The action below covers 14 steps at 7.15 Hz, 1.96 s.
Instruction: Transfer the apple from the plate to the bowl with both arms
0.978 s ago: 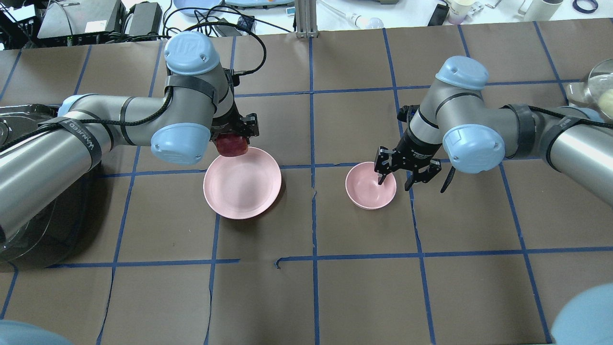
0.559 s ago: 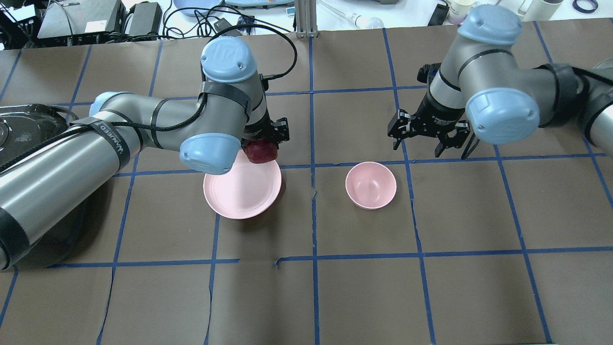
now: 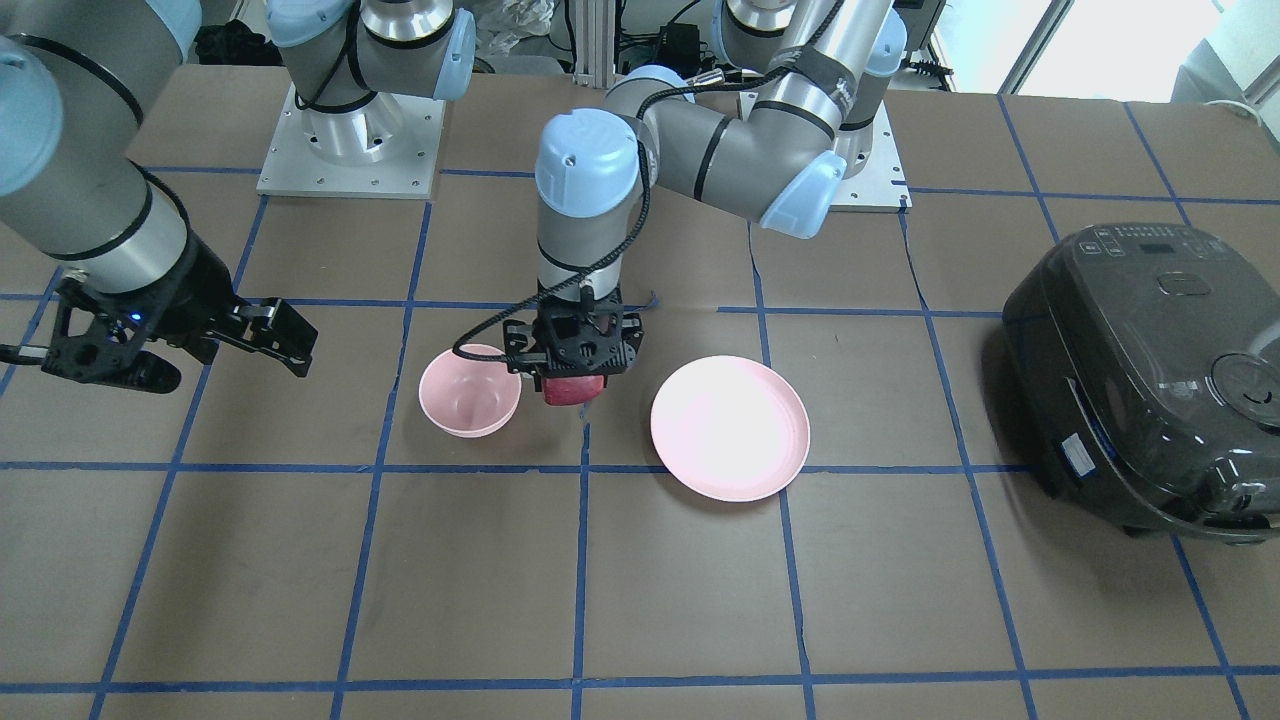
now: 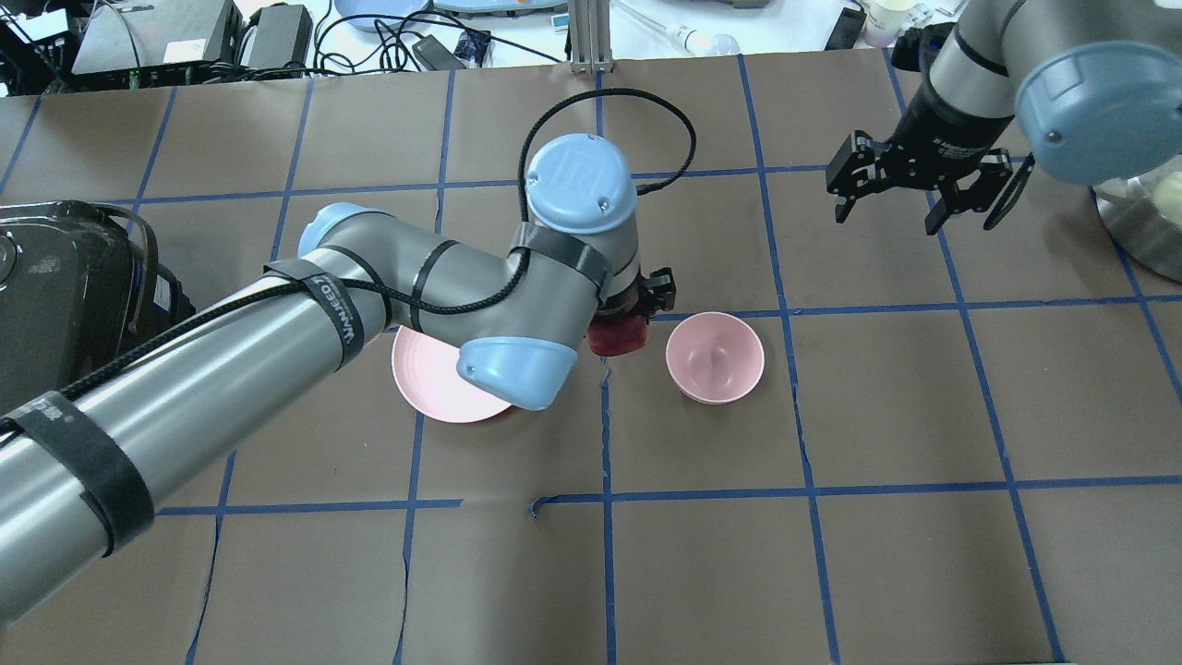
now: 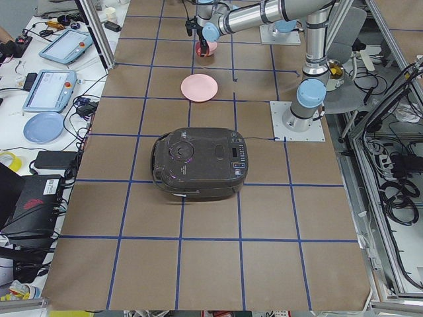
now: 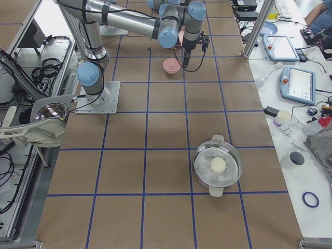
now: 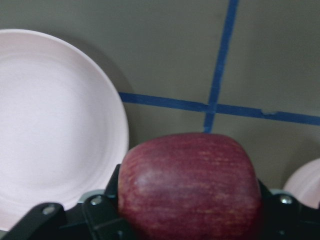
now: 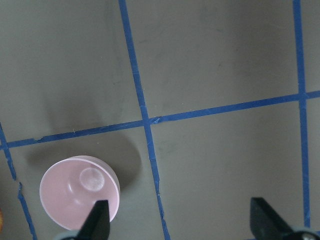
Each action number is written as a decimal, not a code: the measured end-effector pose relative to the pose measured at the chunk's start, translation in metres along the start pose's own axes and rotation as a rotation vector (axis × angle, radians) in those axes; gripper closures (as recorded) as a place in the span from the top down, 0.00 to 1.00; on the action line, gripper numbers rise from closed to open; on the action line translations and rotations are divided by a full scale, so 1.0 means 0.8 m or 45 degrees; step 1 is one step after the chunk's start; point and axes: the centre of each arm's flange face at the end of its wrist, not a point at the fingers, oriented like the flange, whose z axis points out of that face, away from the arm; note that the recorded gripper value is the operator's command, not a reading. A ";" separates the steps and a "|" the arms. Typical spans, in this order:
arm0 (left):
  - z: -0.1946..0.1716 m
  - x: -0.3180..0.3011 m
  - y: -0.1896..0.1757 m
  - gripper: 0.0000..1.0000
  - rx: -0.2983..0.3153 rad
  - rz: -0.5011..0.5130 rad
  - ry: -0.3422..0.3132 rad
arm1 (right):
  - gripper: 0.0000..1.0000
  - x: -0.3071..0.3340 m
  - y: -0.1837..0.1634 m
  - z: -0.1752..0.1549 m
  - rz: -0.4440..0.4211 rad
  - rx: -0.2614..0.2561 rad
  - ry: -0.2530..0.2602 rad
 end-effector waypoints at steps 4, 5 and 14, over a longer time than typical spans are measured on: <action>0.036 0.083 0.055 0.03 0.052 -0.008 0.081 | 1.00 0.045 -0.011 -0.015 0.062 0.024 0.023; 0.038 0.097 0.054 0.04 0.059 -0.021 0.094 | 1.00 0.048 -0.012 -0.016 0.066 0.032 0.026; 0.061 0.109 0.043 0.49 0.076 0.086 0.047 | 1.00 0.049 -0.017 -0.025 0.089 0.087 0.019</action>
